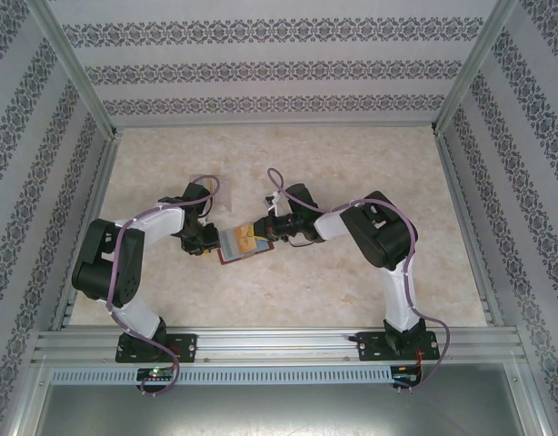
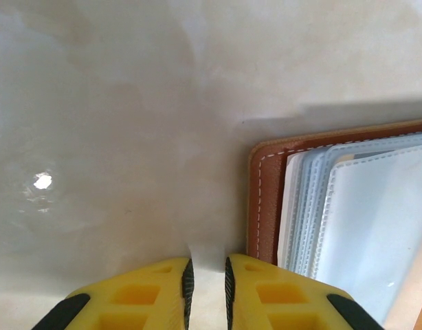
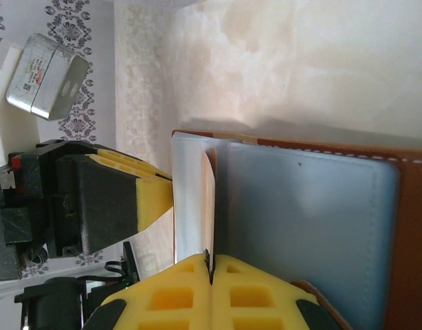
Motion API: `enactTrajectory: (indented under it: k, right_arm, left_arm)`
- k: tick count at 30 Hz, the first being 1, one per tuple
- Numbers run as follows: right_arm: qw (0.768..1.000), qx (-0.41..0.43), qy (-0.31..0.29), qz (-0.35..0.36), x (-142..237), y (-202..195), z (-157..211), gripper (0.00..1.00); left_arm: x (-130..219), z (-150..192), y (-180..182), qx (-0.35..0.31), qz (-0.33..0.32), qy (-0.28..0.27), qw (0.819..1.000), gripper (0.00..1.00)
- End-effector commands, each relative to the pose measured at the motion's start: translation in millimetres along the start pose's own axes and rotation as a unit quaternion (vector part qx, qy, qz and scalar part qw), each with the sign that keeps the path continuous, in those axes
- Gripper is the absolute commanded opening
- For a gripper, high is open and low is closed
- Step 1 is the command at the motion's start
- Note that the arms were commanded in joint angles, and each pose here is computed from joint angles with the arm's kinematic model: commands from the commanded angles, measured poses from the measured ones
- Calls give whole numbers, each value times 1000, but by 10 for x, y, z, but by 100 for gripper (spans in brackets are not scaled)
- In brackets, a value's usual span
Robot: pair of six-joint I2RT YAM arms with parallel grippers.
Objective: Put the credit cards into the card holder
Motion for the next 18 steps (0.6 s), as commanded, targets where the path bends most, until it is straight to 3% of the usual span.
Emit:
enactTrajectory:
  k: [1, 18]
  right_arm:
    - [1000, -9, -14, 4, 44, -35, -14, 0]
    - [1000, -26, 15, 6, -205, -58, 108, 0]
  left_arm:
    - [-172, -156, -125, -20, 33, -36, 999, 24]
    - [-180, -180, -144, -18, 38, -38, 998, 23]
Point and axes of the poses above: each hand's point on the last joint's axis, 136 mm out from that joint toward the fingers, its own x axis back along the fingers, its own y axis along the line the jaws close on, z = x × y, the point moved 7 cm from there along x, back along the fingers, and after that the axes turned 4 degrees about -x, right-handed, at the moved point
